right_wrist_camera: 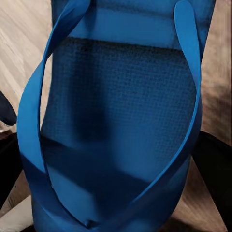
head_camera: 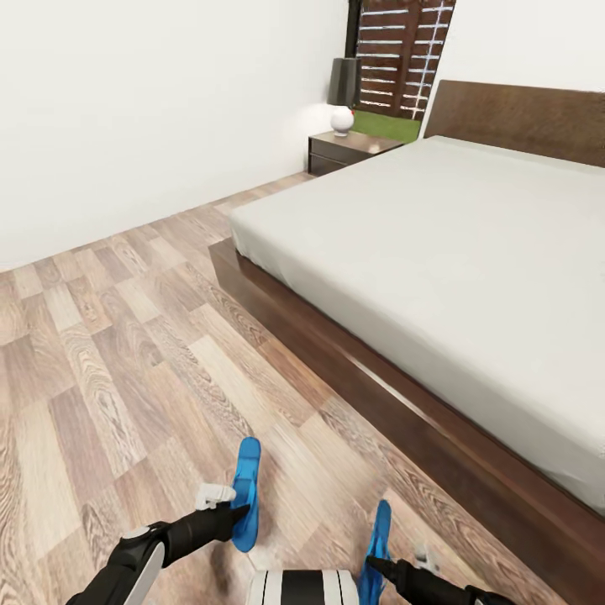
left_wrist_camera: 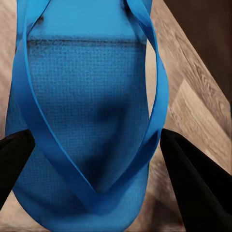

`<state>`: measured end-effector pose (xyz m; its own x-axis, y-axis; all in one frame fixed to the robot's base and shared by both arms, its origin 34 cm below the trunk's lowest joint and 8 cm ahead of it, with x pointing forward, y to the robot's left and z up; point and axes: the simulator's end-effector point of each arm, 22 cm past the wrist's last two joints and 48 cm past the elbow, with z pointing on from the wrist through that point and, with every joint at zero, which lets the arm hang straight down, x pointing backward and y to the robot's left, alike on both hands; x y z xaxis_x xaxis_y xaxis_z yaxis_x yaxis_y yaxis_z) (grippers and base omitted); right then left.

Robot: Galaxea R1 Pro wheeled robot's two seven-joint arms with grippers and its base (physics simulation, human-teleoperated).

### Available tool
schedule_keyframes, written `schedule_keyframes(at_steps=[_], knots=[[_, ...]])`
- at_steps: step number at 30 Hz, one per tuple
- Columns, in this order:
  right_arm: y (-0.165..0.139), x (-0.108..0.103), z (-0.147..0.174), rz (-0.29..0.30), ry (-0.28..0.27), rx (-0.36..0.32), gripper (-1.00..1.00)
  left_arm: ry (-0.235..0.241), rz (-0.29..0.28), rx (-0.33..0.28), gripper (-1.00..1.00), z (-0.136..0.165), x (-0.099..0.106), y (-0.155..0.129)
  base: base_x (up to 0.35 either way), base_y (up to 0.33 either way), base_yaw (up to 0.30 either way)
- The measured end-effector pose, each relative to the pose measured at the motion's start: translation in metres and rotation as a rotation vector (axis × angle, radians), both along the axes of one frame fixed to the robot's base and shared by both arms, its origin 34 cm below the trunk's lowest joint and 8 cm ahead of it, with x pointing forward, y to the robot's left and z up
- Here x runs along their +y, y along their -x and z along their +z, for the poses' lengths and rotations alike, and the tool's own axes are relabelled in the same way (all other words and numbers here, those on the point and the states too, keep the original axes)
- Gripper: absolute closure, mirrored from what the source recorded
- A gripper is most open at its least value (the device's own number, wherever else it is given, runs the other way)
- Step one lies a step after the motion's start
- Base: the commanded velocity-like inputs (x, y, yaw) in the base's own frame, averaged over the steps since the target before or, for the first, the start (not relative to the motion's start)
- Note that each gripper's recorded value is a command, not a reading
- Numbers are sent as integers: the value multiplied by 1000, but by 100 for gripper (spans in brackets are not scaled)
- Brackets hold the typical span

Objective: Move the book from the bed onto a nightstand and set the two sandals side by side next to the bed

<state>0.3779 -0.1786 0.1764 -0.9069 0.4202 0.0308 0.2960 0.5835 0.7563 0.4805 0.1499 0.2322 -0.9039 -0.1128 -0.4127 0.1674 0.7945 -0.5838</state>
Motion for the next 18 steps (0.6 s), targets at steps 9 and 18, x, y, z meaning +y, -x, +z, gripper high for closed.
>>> schedule_keyframes(at_steps=[9, 18], knots=[[-4, -8, 5, 3, 52, -95, 100, -13, 8, 3, 100, -7, 3, 14, 0, 0, 0], [-16, -14, 16, -2, 68, -153, 100, -14, 5, -27, 100, 3, 3, 11, 0, 0, 0]])
